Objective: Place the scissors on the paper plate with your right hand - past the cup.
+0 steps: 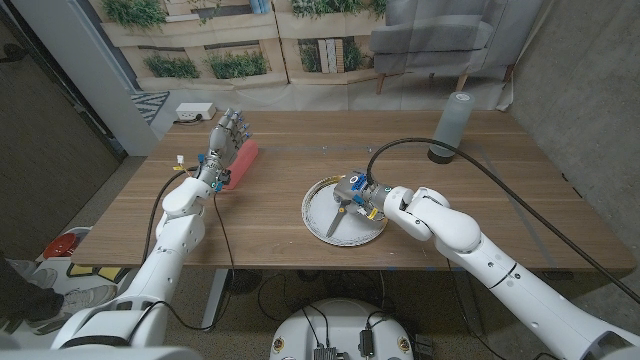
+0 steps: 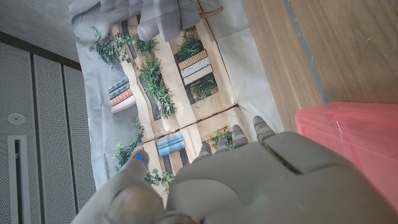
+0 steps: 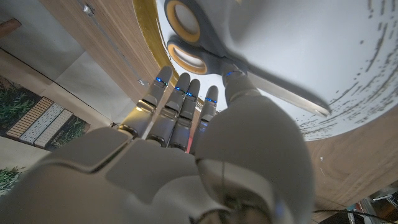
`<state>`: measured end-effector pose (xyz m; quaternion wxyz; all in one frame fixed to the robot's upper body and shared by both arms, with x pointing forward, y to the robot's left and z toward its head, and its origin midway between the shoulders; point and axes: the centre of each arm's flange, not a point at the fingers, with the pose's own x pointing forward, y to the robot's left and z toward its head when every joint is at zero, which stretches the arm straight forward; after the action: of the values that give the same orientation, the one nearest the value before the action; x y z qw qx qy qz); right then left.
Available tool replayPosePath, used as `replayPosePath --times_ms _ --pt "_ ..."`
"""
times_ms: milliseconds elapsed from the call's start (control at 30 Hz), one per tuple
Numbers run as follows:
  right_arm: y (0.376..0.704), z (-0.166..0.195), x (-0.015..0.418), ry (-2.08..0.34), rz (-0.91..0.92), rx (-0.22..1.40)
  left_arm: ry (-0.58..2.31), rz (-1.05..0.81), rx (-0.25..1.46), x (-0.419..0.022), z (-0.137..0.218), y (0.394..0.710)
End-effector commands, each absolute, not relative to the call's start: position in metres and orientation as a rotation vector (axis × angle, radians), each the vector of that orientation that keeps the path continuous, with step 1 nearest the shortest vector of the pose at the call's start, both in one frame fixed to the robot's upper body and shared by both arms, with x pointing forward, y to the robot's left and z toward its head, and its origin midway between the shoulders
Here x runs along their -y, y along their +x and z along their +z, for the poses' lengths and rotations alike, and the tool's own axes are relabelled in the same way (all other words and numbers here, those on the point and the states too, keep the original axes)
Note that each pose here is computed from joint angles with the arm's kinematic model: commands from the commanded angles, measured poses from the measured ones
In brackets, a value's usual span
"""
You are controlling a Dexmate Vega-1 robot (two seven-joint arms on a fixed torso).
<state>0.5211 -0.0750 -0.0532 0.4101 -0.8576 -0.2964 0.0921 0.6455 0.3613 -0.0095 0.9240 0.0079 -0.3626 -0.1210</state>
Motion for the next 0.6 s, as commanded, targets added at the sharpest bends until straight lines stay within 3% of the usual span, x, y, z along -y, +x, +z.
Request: replayPosePath --times_ms 33,600 --pt "0.5185 -0.0499 0.0762 -2.163 0.221 0.736 0.019 -0.251 0.746 -0.3608 -0.0087 0.6432" --pt "0.5141 -0.0429 0.0845 -2.074 0.216 0.757 0.023 -0.255 0.748 -0.3571 -0.0073 0.6417"
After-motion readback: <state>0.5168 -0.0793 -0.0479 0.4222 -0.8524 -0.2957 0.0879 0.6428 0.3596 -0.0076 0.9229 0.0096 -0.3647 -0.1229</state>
